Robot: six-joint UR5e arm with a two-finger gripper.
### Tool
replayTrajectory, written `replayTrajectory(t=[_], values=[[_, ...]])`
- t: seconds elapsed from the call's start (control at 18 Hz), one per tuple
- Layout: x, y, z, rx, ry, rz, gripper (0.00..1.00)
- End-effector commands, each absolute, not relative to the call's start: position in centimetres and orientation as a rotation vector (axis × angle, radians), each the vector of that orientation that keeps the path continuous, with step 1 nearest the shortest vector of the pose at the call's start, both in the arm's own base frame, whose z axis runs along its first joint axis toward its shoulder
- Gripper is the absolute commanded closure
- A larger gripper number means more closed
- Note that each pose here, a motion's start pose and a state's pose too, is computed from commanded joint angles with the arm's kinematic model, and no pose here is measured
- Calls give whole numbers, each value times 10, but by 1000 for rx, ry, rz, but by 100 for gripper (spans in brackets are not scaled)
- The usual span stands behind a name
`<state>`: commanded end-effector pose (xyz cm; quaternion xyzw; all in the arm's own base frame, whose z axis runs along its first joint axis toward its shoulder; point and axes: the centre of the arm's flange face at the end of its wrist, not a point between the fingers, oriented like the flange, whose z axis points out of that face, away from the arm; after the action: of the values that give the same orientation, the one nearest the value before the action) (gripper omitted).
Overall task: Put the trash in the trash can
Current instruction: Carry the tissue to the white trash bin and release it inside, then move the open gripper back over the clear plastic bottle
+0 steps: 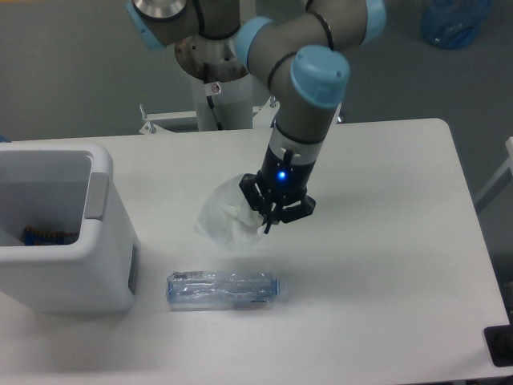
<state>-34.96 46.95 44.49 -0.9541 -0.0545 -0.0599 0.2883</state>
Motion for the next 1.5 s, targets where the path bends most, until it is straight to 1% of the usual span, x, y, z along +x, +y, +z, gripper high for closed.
replayTrajectory(t=[0.28,0.5,0.61,0.78,0.83,0.89,0.94,1.0,1.5], values=[[-303,481,513,-2363,-134,-263,100],[-242,505,548,-2328,-105,-316,100],[-216,519,556,-2326,-87,-351,100],[-187,532,553,-2338,-34,-387,100],[-179,537,550,-2342,-11,-397,98],[-173,543,546,-2344,16,-400,68],[-168,546,545,-2334,39,-388,30],[-165,550,544,-2320,56,-372,0],[-165,556,550,-2301,78,-349,0]])
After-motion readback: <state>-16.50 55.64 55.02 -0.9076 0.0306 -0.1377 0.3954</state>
